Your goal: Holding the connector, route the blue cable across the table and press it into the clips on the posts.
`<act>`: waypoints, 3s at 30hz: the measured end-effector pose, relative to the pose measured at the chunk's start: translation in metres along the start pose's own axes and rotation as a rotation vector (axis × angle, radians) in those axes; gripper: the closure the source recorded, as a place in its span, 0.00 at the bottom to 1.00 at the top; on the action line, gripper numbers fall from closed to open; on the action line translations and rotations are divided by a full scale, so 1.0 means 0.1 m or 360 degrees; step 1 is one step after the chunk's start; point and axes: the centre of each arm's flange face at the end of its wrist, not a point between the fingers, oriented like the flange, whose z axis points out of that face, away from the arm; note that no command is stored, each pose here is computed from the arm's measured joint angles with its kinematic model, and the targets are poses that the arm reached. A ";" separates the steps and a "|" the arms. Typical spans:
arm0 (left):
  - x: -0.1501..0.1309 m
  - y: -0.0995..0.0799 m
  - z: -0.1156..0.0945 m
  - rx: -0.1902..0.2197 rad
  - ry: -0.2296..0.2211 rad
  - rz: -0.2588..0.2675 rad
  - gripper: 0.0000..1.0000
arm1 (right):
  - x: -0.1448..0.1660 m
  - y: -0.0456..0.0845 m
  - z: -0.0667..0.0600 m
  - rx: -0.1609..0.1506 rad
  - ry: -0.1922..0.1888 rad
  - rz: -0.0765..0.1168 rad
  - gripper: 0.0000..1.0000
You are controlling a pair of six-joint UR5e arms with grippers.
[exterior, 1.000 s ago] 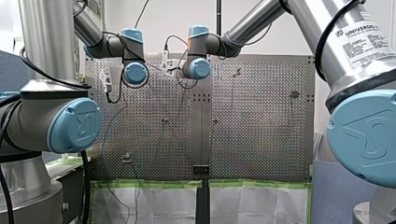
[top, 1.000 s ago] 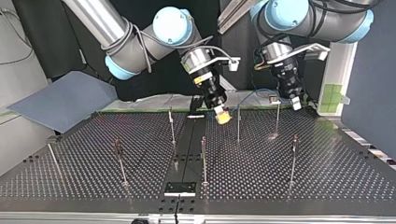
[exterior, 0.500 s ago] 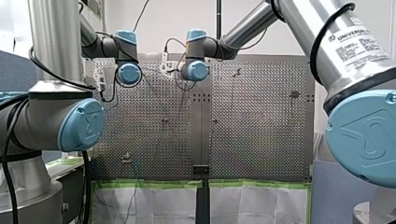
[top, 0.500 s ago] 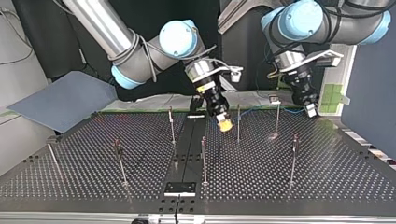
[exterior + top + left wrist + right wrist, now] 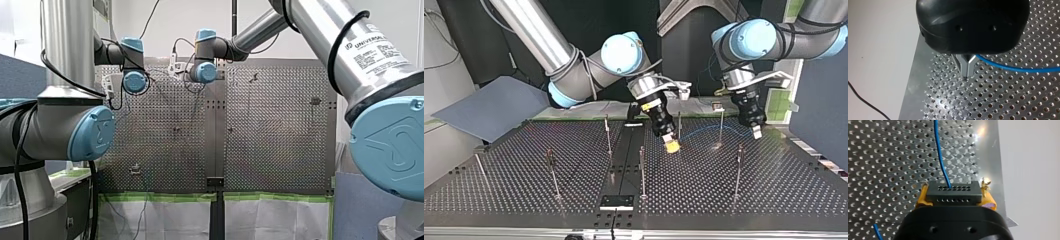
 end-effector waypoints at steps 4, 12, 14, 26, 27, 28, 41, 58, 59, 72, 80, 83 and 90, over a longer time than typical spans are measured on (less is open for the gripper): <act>-0.02 0.02 0.08 -0.0009 -0.0028 -0.0025 1.00 | 0.02 0.02 0.05 -0.0002 0.0010 0.0002 1.00; -0.06 0.07 0.21 -0.0006 -0.0056 -0.0045 1.00 | -0.13 0.04 0.11 -0.0005 -0.0015 -0.0001 1.00; -0.03 0.08 0.24 -0.0001 -0.0049 -0.0045 1.00 | -0.16 0.05 0.13 -0.0007 -0.0020 -0.0001 1.00; -0.06 0.12 0.43 0.0030 -0.0111 -0.0093 1.00 | -0.13 0.10 0.20 -0.0016 -0.0002 -0.0003 1.00; -0.07 0.13 0.46 0.0034 -0.0117 -0.0097 1.00 | -0.12 0.10 0.20 -0.0017 0.0001 -0.0003 1.00; -0.07 0.13 0.48 0.0036 -0.0117 -0.0098 1.00 | -0.11 0.11 0.21 -0.0018 0.0004 -0.0003 1.00; 0.05 0.10 0.84 0.0100 -0.0107 -0.0123 1.00 | 0.04 0.20 0.31 -0.0040 0.0038 -0.0008 1.00; 0.30 0.11 1.10 0.0126 -0.0055 -0.0161 1.00 | 0.13 0.27 0.37 -0.0057 0.0055 -0.0019 1.00; 0.30 0.12 1.10 0.0123 -0.0050 -0.0170 1.00 | 0.13 0.27 0.37 -0.0058 0.0053 -0.0020 1.00; 0.34 0.20 1.00 0.0034 0.0082 -0.0286 0.13 | 0.05 0.22 0.35 -0.0053 0.0006 -0.0021 1.00; 0.18 0.24 0.82 -0.0009 0.0152 -0.0336 0.00 | -0.15 0.24 0.35 -0.0076 -0.0056 -0.0026 1.00; 0.13 0.23 0.69 0.0016 0.0196 -0.0378 0.00 | -0.23 0.26 0.36 -0.0082 -0.0072 -0.0028 1.00; 0.11 0.21 0.37 0.0098 0.0340 -0.0475 0.00 | -0.33 0.28 0.37 -0.0084 -0.0093 -0.0029 1.00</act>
